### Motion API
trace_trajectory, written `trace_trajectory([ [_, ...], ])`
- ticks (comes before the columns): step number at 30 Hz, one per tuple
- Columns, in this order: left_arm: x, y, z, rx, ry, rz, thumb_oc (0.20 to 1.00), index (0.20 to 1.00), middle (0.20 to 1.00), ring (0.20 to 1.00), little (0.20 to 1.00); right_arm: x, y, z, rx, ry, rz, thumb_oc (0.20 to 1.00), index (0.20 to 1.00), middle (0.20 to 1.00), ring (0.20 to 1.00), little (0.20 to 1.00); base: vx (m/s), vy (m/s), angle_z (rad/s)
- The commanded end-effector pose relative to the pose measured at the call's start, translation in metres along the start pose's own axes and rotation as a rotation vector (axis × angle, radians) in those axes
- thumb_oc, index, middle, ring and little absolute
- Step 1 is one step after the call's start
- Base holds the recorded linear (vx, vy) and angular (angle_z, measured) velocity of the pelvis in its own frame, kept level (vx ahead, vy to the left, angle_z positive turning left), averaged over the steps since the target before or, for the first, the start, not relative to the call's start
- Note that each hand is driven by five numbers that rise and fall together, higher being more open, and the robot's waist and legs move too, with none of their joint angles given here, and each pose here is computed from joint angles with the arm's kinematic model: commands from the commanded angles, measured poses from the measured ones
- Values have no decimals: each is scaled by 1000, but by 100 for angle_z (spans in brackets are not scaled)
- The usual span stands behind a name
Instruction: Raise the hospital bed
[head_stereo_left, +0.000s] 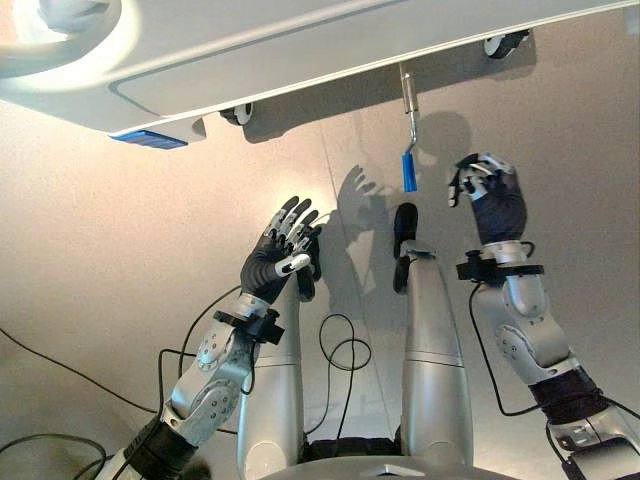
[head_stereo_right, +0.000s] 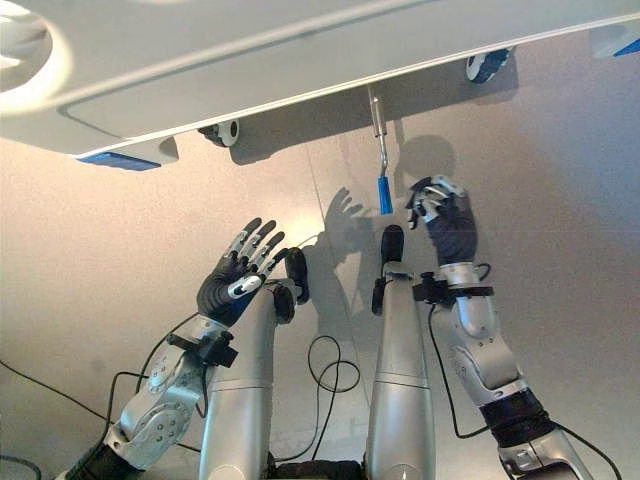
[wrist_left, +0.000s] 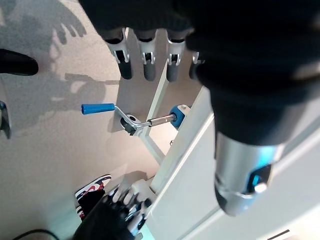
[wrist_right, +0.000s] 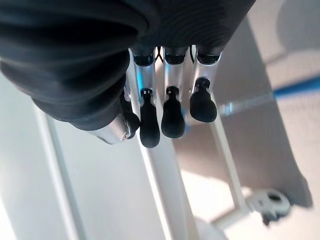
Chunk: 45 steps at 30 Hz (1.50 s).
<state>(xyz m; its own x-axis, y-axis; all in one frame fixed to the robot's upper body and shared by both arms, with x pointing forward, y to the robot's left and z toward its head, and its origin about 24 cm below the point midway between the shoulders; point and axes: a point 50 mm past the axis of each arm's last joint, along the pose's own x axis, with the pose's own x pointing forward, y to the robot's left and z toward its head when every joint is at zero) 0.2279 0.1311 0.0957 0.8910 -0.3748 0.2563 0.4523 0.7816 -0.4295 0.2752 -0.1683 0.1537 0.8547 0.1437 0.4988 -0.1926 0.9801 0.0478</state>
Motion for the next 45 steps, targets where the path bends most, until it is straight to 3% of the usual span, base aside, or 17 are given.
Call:
trace_trajectory([
  [1, -7, -15, 14, -11, -70, -57, 1000, 1000, 1000, 1000, 1000, 7, 17, 17, -23, -70, 129, 200, 200, 200, 200, 200, 1, 4, 4],
  [4, -4, -15, 13, -3, -68, -57, 1000, 1000, 1000, 1000, 1000, 12, 28, 12, -45, -49, 181, 200, 200, 200, 200, 200, -14, 6, 5],
  [5, -4, -14, 13, -3, -71, -53, 1000, 1000, 1000, 1000, 1000, 14, 29, 10, -51, -45, 184, 545, 545, 545, 545, 545, 0, 0, 0],
  [6, -2, -12, 14, 2, -80, -50, 1000, 1000, 1000, 1000, 1000, 14, 34, 5, -51, -18, 218, 1000, 1000, 1000, 1000, 1000, 0, 0, 0],
  [14, 4, 8, 16, 114, -120, 38, 1000, 1000, 1000, 1000, 1000, 11, 28, -19, -120, 79, 206, 1000, 1000, 1000, 1000, 1000, -61, 11, 0],
  [18, -4, 44, 0, 265, -68, 213, 1000, 1000, 1000, 1000, 1000, -2, 10, -46, -190, 183, 109, 1000, 1000, 1000, 1000, 1000, -27, -38, 0],
  [19, -12, 65, -13, 347, -4, 312, 1000, 1000, 1000, 1000, 1000, -10, -2, -60, -246, 235, 50, 1000, 1000, 1000, 1000, 1000, 0, -66, 2],
  [23, -23, 90, -32, 489, 91, 420, 1000, 1000, 1000, 1000, 1000, -24, -20, -82, -305, 331, -38, 1000, 1000, 1000, 1000, 1000, 8, -40, 6],
  [29, -84, 132, -83, 693, 466, 583, 1000, 1000, 1000, 1000, 1000, -97, -64, -128, -389, 662, -228, 1000, 1000, 1000, 1000, 1000, 59, -39, 5],
  [33, -128, 145, -108, 699, 693, 669, 1000, 1000, 1000, 1000, 1000, -149, -78, -147, -417, 882, -277, 1000, 1000, 1000, 1000, 1000, 68, -56, 0],
  [40, -195, 144, -140, 577, 1001, 825, 1000, 1000, 1000, 1000, 1000, -228, -88, -165, -389, 1230, -402, 1000, 1000, 1000, 1000, 1000, 78, -51, 1],
  [45, -213, 136, -151, 527, 1094, 837, 1000, 1000, 1000, 1000, 1000, -277, -85, -167, -384, 1457, -411, 1000, 1000, 1000, 1000, 1000, 73, -30, 4],
])
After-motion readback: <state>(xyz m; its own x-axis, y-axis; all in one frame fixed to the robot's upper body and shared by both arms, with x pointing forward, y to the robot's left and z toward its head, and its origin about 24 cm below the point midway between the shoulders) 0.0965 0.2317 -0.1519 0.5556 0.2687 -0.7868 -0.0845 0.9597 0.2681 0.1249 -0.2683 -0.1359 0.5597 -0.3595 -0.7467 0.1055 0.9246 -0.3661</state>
